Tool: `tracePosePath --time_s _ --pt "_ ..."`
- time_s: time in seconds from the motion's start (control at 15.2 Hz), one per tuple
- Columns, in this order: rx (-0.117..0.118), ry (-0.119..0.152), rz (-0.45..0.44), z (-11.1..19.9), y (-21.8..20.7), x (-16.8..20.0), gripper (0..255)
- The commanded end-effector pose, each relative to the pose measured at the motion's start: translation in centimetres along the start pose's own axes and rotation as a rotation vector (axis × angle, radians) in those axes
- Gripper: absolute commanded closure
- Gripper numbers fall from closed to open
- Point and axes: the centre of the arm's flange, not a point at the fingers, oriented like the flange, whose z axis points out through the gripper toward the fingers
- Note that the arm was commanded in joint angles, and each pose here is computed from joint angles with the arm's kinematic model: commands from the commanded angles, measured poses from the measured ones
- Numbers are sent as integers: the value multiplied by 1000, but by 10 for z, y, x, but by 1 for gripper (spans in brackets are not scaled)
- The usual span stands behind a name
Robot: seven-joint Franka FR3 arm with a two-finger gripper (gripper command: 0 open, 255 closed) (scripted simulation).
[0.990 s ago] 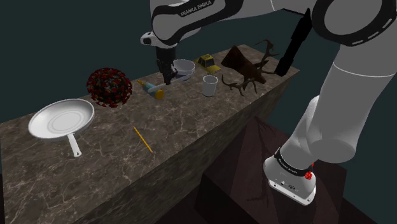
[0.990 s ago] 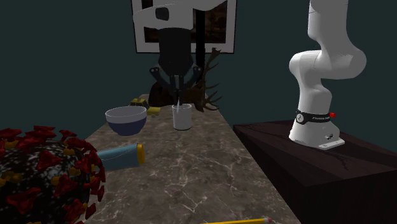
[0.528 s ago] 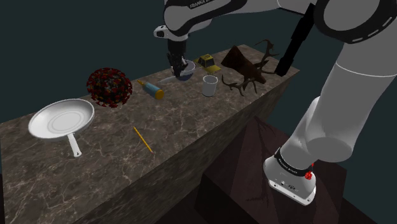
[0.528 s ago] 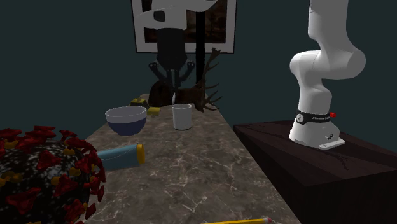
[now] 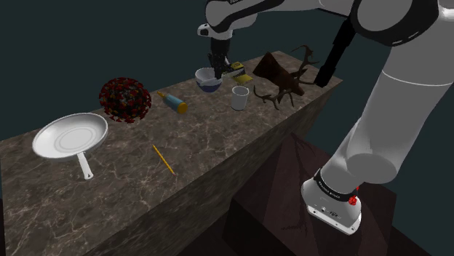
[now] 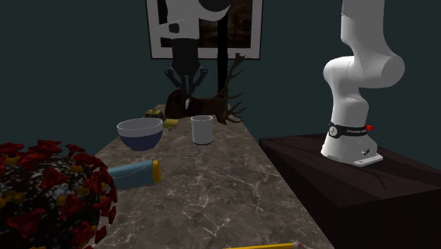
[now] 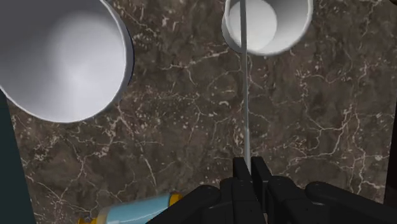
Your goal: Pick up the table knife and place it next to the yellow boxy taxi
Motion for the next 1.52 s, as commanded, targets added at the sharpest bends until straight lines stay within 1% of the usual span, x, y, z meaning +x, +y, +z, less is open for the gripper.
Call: tracePosePath --time_s 0.0,0.53,1.45 --pt "0 0 -1 1 5 -29 255" --pt "0 0 -1 -2 25 -130 255" --pt "0 0 -1 72 26 -131 255"
